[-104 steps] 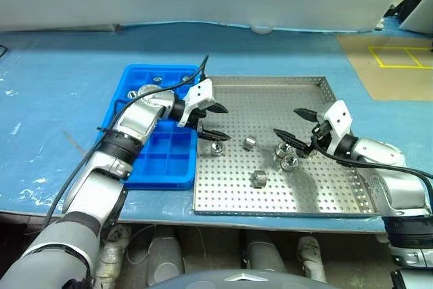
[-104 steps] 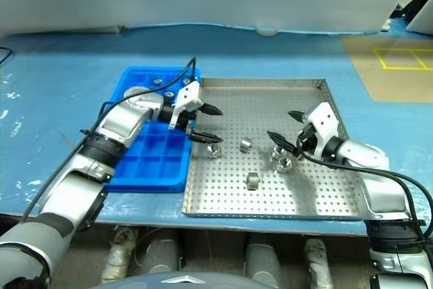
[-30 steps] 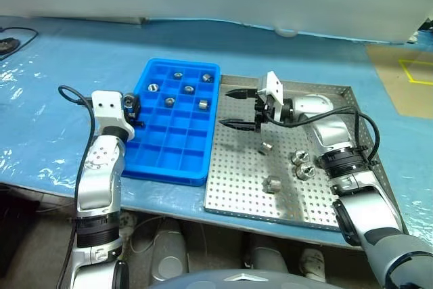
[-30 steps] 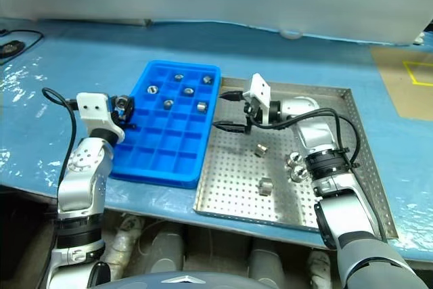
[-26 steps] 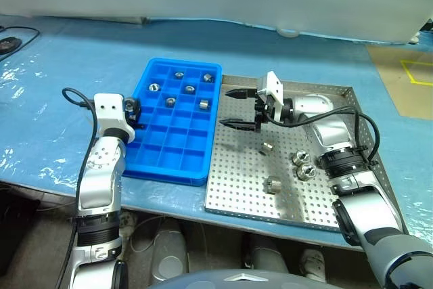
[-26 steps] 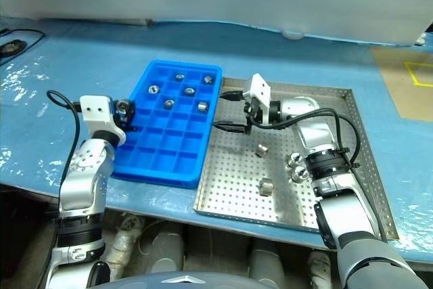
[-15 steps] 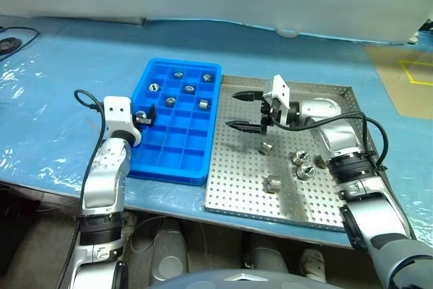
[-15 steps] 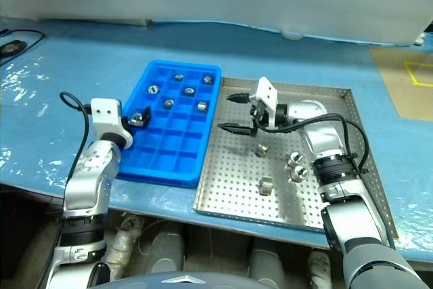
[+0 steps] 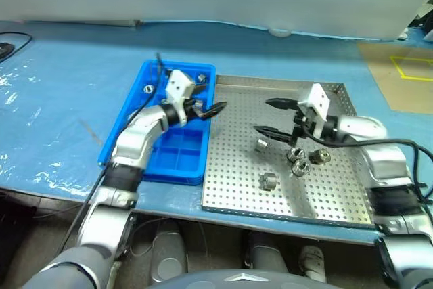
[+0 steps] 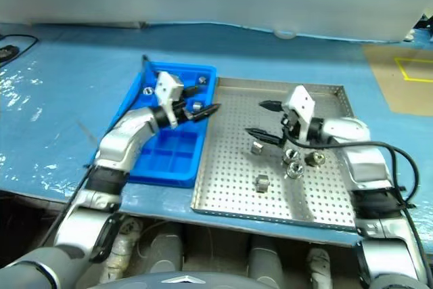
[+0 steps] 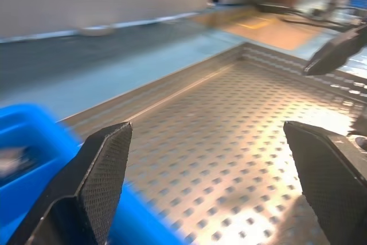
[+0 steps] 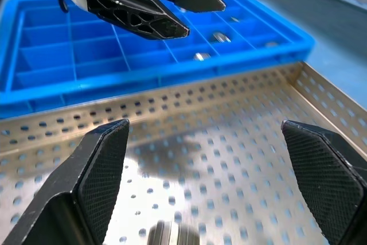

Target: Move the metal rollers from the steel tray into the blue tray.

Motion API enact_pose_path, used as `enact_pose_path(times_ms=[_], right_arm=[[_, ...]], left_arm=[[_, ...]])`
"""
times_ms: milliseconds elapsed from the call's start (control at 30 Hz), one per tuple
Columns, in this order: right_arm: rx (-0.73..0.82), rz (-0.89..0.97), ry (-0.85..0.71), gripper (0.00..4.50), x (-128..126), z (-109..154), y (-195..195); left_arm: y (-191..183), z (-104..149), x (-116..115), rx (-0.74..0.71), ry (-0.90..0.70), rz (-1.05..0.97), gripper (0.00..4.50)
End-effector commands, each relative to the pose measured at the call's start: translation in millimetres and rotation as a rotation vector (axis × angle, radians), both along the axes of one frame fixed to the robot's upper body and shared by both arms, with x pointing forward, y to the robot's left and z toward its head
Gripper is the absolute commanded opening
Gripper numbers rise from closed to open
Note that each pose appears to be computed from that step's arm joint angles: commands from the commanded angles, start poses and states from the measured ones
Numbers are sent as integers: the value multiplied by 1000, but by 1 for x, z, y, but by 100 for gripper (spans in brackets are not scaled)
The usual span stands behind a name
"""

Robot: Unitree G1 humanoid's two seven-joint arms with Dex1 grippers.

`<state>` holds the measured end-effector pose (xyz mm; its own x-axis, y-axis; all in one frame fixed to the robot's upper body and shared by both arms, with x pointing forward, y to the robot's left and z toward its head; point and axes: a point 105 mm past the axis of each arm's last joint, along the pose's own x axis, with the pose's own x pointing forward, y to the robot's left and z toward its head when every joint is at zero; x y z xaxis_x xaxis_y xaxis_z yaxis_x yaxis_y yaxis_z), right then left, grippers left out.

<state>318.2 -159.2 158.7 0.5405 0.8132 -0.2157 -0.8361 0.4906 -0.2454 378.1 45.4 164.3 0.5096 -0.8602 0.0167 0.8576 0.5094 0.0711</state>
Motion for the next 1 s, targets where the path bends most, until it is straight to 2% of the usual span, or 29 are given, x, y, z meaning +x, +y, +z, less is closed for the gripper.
enact_pose_path(times_ms=[33, 233, 433, 533, 600, 733, 867, 1000], right_arm=[[2, -70, -69, 450, -10, 17, -14], [-17, -198, -61, 450, -31, 8, -34], [-29, -286, -50, 450, -45, 1, -46], [-36, -308, -49, 450, -49, -1, -48], [-34, -312, -51, 450, -50, -1, -48], [-18, -283, -60, 450, -46, 4, -39], [35, -222, -73, 450, -42, 18, -26], [85, -56, -47, 450, -35, 29, 4]], left_arm=[[-25, -1, 1, 51, 1, -134, 445], [-63, -20, 0, 156, 46, -284, 445], [-75, -48, -13, 270, 103, -398, 445], [-67, -76, -17, 429, 119, -408, 386], [-63, -84, -20, 471, 119, -421, 322], [-67, -78, -19, 384, 129, -398, 191], [-68, -49, -13, 189, 152, -354, 191], [-47, -11, 7, 0, 101, -155, 191]])
